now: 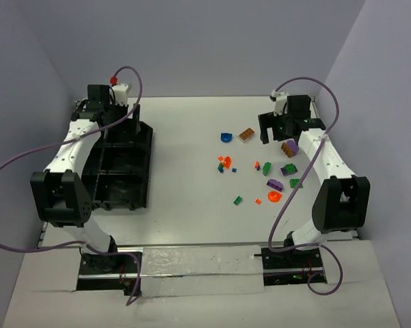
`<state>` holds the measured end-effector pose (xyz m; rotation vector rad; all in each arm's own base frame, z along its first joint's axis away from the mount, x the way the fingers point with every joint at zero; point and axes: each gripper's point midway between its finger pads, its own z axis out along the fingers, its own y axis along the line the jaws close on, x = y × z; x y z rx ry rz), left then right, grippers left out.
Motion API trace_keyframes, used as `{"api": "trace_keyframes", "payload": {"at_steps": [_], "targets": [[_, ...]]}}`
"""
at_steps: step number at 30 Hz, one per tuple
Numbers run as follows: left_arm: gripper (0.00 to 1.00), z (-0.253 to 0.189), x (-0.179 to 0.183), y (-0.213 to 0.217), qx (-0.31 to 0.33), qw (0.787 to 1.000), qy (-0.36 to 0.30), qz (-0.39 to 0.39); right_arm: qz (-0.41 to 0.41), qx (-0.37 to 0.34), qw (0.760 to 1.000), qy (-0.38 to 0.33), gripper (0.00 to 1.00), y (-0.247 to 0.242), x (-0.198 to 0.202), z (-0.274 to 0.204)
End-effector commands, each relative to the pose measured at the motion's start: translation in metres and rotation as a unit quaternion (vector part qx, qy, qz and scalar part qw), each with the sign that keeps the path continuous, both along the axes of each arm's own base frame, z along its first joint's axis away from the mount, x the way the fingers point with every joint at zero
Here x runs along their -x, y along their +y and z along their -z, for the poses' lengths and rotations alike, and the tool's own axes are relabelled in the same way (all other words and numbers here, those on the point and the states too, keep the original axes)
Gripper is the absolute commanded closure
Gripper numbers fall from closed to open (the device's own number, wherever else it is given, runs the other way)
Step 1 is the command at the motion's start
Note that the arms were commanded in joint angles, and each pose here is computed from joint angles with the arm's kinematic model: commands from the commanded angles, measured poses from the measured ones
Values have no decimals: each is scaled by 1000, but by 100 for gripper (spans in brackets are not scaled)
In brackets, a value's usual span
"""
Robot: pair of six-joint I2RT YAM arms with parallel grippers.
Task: Sort the legos into containers by color
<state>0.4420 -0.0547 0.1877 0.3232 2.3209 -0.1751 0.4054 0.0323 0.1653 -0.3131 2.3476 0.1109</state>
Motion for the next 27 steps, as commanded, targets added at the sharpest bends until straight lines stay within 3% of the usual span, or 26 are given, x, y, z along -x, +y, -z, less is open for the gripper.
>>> {"api": "trace_keyframes", "payload": {"at_steps": [1, 14, 27], "targets": [[1, -24, -3, -6, -4, 999, -41, 14, 9, 29, 1000, -5, 0, -18, 3, -6], [1, -24, 4, -69, -65, 988, -72, 118, 44, 91, 991, 84, 0, -91, -13, 28], [1, -14, 0, -81, -63, 989, -58, 124, 35, 111, 982, 152, 0, -109, -37, 76]]}}
